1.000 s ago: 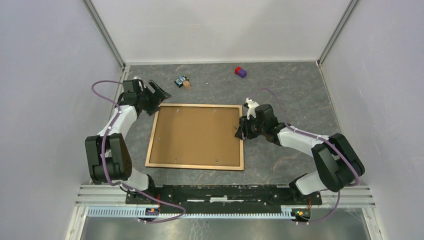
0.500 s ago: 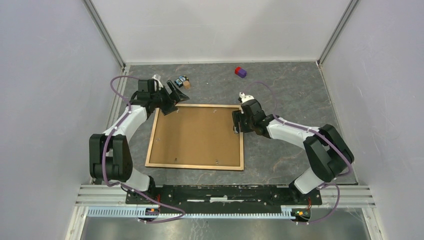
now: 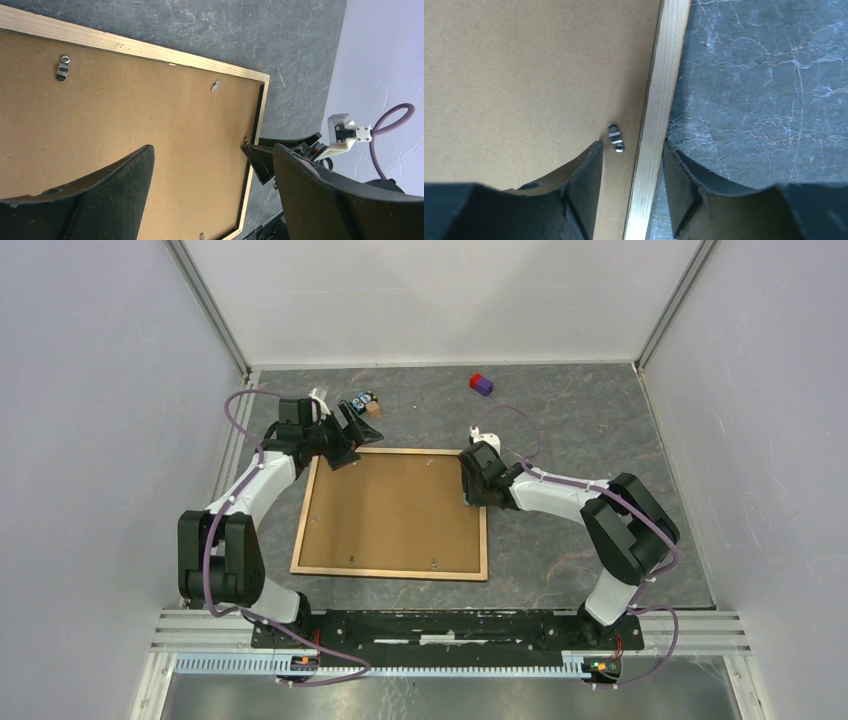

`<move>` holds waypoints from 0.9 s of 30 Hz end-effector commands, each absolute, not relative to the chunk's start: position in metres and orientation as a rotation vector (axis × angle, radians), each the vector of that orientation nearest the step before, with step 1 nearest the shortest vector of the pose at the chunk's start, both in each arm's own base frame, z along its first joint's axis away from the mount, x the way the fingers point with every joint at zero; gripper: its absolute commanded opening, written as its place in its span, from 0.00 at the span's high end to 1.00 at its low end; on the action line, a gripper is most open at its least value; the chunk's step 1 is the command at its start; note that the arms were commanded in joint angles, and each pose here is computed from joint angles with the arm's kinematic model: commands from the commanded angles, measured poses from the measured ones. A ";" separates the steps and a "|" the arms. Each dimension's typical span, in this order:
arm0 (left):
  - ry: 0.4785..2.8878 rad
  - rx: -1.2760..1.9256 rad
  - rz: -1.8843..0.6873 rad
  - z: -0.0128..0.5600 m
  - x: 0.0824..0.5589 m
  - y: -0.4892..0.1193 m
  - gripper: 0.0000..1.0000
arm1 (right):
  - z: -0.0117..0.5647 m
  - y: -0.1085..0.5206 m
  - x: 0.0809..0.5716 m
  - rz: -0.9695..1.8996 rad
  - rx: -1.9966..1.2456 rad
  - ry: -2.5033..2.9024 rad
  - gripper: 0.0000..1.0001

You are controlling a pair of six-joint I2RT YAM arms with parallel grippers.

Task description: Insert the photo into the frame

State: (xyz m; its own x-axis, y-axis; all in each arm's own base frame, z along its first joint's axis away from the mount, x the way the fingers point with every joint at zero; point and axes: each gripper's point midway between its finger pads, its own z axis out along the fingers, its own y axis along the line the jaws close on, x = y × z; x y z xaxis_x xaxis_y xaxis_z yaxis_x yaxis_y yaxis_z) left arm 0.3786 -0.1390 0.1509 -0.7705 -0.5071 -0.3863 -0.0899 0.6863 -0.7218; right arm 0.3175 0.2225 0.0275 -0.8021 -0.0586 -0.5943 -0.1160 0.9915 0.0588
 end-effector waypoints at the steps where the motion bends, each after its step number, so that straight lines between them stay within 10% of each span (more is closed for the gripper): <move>1: 2.225 -0.406 -1.014 0.187 0.381 -0.146 0.07 | 0.028 0.224 0.322 0.102 0.000 2.493 0.51; 27: 2.217 -0.411 -1.048 0.189 0.378 -0.149 0.07 | -0.005 0.213 0.299 -0.107 0.371 2.631 0.66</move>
